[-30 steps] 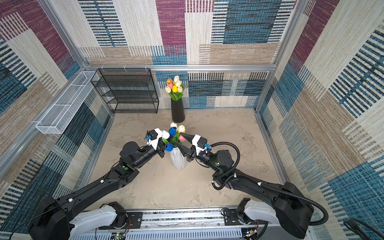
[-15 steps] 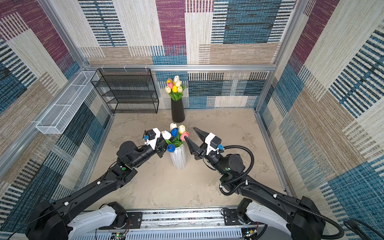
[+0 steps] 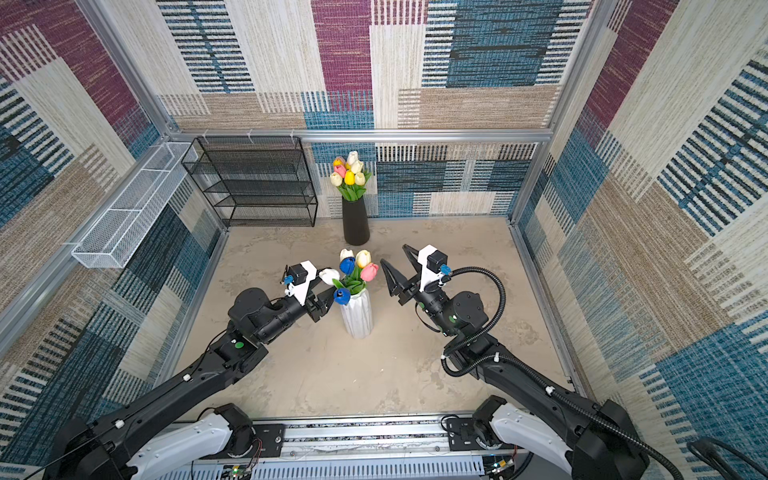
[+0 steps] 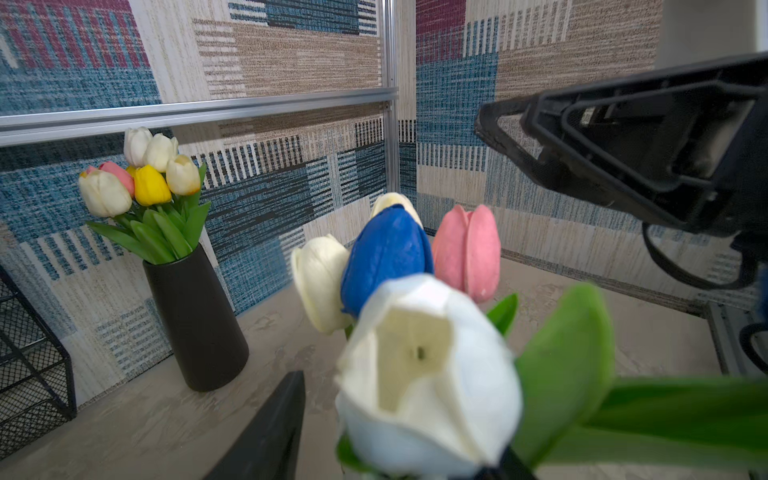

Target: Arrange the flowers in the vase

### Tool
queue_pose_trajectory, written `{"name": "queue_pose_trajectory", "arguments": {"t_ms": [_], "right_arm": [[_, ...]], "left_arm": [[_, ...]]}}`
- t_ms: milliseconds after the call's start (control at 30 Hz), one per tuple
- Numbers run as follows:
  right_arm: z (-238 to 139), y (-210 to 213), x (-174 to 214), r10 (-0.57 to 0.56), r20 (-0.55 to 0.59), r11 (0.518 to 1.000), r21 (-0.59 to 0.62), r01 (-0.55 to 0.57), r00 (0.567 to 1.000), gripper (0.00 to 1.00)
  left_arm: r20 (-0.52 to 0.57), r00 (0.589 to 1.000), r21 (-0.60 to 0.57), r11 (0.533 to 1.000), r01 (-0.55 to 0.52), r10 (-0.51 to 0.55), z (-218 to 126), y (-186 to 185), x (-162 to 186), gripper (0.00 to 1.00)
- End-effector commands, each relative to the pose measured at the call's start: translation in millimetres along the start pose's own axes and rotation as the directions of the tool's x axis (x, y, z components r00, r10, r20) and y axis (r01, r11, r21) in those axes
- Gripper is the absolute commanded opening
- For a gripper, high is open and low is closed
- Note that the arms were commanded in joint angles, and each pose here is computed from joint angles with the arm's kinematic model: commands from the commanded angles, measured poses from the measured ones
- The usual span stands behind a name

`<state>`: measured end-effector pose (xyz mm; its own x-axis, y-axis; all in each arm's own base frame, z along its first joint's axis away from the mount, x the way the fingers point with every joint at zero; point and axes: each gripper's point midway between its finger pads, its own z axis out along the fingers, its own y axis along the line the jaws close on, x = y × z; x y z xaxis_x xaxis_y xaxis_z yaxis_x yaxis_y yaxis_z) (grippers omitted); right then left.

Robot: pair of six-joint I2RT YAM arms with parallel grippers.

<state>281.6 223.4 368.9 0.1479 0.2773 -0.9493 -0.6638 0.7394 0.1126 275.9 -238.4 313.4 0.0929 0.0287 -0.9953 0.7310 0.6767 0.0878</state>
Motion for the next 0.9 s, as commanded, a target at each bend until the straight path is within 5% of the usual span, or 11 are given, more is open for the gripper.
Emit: {"name": "queue_pose_trajectory", "arguments": {"t_ms": [0, 167, 467, 633, 867], "right_arm": [[0, 0, 7, 0.031, -0.042, 0.999, -0.01, -0.031, 0.999, 0.74], [-4, 1, 14, 0.049, -0.086, 0.997, -0.054, -0.054, 0.995, 0.83], [-26, 12, 61, -0.044, -0.183, 0.977, -0.214, 0.004, 0.982, 0.98], [-35, 25, 93, -0.104, -0.173, 0.947, -0.32, 0.044, 0.979, 1.0], [-19, 35, 132, -0.185, -0.173, 0.913, -0.395, 0.104, 0.967, 1.0]], "left_arm": [[-0.006, 1.0, -0.012, 1.0, -0.021, 0.021, -7, 1, -3, 0.59], [-0.034, 0.999, -0.025, 1.0, -0.015, 0.014, -15, 1, 1, 0.61], [0.055, 0.998, 0.009, 1.0, 0.001, -0.001, -63, -17, 12, 0.86], [0.029, 0.998, -0.004, 0.998, 0.056, -0.056, -75, -20, 53, 0.99], [-0.039, 0.995, 0.036, 0.995, 0.093, -0.092, -76, -31, 97, 1.0]]}}
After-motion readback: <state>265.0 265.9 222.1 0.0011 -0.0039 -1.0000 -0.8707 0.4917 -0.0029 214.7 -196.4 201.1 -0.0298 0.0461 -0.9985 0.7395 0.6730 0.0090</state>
